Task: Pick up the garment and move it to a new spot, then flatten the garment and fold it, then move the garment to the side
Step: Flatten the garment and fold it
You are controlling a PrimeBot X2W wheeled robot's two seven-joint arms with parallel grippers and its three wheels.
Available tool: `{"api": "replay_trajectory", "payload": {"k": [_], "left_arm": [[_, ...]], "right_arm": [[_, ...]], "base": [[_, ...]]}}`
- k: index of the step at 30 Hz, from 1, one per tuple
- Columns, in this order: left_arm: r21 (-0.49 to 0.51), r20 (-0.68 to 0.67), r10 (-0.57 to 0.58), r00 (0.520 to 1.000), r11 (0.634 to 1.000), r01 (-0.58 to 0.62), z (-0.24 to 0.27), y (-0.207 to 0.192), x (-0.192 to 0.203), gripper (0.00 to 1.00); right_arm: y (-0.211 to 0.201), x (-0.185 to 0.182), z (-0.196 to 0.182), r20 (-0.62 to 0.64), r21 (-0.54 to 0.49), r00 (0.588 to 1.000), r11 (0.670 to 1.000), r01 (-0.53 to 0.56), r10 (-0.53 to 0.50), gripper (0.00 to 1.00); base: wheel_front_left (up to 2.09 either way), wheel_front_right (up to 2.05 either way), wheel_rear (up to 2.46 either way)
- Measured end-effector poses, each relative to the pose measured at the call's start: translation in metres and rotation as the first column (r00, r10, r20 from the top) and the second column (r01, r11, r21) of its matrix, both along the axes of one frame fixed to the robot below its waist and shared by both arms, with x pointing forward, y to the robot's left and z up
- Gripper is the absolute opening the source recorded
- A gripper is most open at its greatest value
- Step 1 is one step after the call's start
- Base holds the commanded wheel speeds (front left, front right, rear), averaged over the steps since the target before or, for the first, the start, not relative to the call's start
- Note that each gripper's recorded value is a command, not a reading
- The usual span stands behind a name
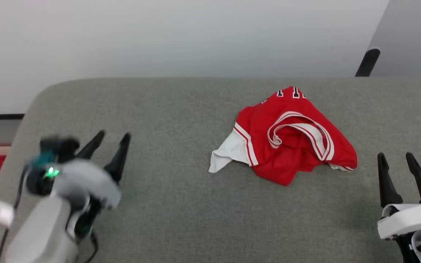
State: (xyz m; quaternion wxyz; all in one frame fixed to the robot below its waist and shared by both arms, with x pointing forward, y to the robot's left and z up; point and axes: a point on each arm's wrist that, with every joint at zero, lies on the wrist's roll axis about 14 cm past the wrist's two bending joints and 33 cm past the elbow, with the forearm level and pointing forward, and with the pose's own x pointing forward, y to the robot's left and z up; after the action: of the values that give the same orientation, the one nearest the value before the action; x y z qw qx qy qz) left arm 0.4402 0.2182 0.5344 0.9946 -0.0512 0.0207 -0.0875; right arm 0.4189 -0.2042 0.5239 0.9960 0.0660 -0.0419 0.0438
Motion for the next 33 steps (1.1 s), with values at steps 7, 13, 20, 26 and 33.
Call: {"api": "replay_trajectory", "payload": {"k": [7, 13, 20, 26, 33], "left_arm": [[-0.187, -0.394, -0.190, 0.899, 0.975, 0.124, -0.031, -0.042, 0.033, 1.00], [-0.258, -0.621, -0.313, 0.719, 0.947, 0.189, -0.056, -0.072, 0.047, 1.00], [-0.317, -0.764, -0.447, 0.465, 0.888, 0.333, -0.088, -0.128, 0.028, 1.00], [-0.278, -0.794, -0.433, 0.426, 0.883, 0.379, -0.104, -0.137, 0.036, 1.00], [-0.268, -0.793, -0.446, 0.415, 0.867, 0.420, -0.118, -0.155, 0.044, 1.00]], "right_arm": [[0.003, 0.013, -0.005, 0.003, 0.016, 1.000, 1.000, 0.008, -0.008, 1.00], [-0.010, 0.014, -0.018, -0.023, 0.024, 0.998, 0.998, 0.057, -0.057, 1.00], [-0.026, 0.011, -0.030, -0.048, 0.029, 0.993, 0.993, 0.110, -0.109, 1.00], [-0.030, 0.014, -0.036, -0.062, 0.032, 0.990, 0.991, 0.131, -0.128, 1.00], [-0.033, 0.017, -0.041, -0.070, 0.035, 0.987, 0.989, 0.147, -0.144, 1.00]], "base": [[0.00, 0.00, 0.00], [0.00, 0.00, 0.00], [0.00, 0.00, 0.00], [0.00, 0.00, 0.00], [0.00, 0.00, 0.00]]}}
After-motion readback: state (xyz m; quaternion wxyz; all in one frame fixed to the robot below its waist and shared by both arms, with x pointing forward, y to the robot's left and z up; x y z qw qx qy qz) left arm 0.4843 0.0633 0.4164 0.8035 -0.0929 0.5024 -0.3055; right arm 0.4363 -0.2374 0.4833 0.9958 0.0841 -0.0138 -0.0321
